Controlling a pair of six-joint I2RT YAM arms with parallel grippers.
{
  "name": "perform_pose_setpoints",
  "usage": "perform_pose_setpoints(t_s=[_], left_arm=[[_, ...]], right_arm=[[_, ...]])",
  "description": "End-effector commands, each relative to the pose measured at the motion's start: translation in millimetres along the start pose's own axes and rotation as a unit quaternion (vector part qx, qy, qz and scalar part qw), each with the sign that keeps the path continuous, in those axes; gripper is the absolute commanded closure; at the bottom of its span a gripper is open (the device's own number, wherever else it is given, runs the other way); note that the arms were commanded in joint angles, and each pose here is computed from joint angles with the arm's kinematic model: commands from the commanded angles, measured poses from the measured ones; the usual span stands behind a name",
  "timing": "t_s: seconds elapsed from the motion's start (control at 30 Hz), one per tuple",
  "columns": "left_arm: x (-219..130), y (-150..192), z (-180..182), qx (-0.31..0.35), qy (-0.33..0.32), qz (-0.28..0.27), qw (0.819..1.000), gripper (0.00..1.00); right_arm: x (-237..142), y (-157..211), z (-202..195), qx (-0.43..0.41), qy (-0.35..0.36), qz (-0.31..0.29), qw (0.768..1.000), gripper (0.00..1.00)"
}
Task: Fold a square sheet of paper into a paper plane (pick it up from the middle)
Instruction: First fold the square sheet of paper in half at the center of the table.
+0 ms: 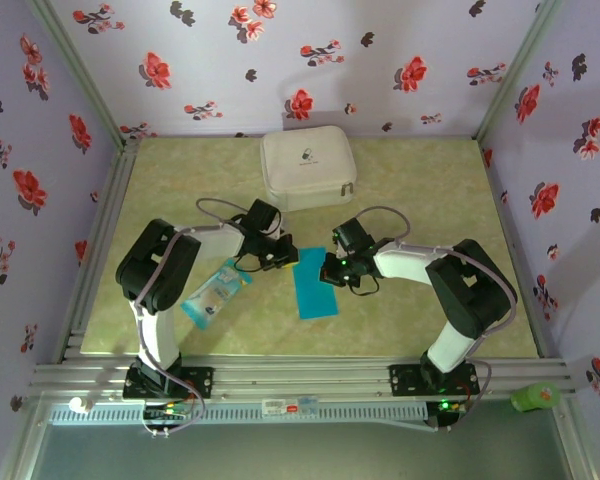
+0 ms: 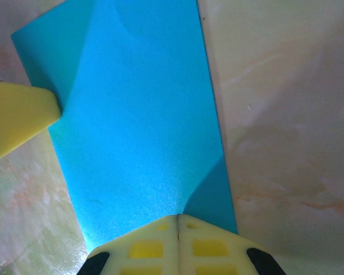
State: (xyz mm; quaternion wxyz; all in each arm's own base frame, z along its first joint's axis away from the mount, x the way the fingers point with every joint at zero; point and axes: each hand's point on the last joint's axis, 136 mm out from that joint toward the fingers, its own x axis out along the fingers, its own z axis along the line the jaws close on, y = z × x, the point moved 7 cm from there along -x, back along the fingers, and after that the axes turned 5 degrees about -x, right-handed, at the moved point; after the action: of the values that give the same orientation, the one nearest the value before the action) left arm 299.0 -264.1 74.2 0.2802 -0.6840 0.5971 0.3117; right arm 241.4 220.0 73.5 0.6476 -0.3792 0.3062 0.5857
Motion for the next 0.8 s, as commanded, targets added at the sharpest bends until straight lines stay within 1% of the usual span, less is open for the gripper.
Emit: perform_pose_setpoints(t_s=[0.0, 0.13, 0.27, 0.53, 0.67, 0.77], left_arm=[[-10, -9, -11, 0.013, 0.012, -0.012, 1.0, 0.95], [-5, -10, -13, 0.014, 0.023, -0.007, 1.0, 0.96], [4, -11, -1, 0.004, 0.007, -0.006, 1.0, 0.96], [12, -19, 28, -0.035, -0.045, -0.035, 0.998, 0.96], [6, -26, 31, -0.049, -0.057, -0.058, 0.995, 0.97], [2, -31, 27, -0.048, -0.064, -0.069, 0.994, 0.97]], right_arm=[[11, 28, -35, 0.028, 0.08, 0.05, 0.995, 1.0], [11, 27, -35, 0.028, 0.079, 0.049, 0.995, 1.0], [11, 28, -36, 0.028, 0.081, 0.051, 0.995, 1.0], [12, 29, -36, 0.028, 0.078, 0.054, 0.995, 1.0], [13, 31, -37, 0.029, 0.08, 0.056, 0.995, 1.0], [12, 31, -38, 0.028, 0.081, 0.055, 0.995, 1.0]])
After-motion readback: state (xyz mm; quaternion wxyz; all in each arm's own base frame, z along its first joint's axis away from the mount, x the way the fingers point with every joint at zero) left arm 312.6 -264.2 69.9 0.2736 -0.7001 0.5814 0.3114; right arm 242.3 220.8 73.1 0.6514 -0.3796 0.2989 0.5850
